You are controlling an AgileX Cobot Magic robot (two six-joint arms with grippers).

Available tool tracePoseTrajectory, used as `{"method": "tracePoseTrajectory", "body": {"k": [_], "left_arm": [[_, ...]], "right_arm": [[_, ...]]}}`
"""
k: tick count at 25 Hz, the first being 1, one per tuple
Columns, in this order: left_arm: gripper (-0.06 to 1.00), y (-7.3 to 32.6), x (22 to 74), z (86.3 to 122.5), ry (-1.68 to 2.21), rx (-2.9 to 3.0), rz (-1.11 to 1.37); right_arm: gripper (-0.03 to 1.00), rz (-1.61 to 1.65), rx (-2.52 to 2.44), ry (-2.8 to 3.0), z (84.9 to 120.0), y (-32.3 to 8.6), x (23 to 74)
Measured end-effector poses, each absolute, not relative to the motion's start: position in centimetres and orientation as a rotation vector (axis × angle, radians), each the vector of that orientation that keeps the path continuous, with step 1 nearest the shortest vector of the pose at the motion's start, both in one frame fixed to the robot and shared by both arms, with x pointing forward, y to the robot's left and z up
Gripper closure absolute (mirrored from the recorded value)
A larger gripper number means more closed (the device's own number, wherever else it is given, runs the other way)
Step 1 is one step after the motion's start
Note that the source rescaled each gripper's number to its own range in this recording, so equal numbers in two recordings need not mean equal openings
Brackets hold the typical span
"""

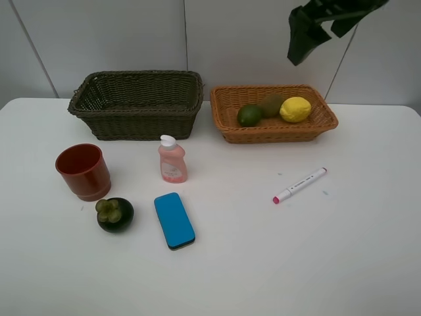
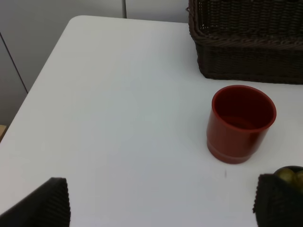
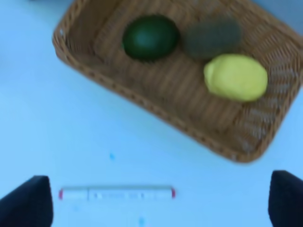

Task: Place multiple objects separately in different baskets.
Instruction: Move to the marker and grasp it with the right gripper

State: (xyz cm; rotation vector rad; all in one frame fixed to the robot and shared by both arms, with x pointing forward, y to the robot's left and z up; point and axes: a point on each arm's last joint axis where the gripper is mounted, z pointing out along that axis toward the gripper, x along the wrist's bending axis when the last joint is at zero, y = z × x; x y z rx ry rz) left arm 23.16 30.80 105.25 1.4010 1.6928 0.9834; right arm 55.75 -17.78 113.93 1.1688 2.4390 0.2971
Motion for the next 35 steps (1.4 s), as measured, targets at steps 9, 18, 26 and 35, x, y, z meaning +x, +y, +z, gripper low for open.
{"method": "tracePoseTrajectory", "body": {"k": [9, 18, 26, 35], "left_arm": [[-0.05, 30.8, 23.2, 105.2, 1.693, 1.401, 0.983], [-0.05, 30.8, 23.2, 105.2, 1.693, 1.401, 0.983], [-0.05, 30.8, 23.2, 105.2, 1.693, 1.401, 0.983], [-0.05, 30.8, 23.2, 105.2, 1.693, 1.401, 0.983]], "right_arm": [[-0.03, 0.116, 1.123, 2.567, 110.5, -21.9, 48.5], [-0.03, 0.04, 0.651, 2.666, 104.7, -22.5, 47.5], [-0.03, 0.026, 0.378, 2.705, 99.7, -21.6, 49.2], [-0.03, -0.076, 0.202, 2.749, 94.8, -21.0, 51.8]]}}
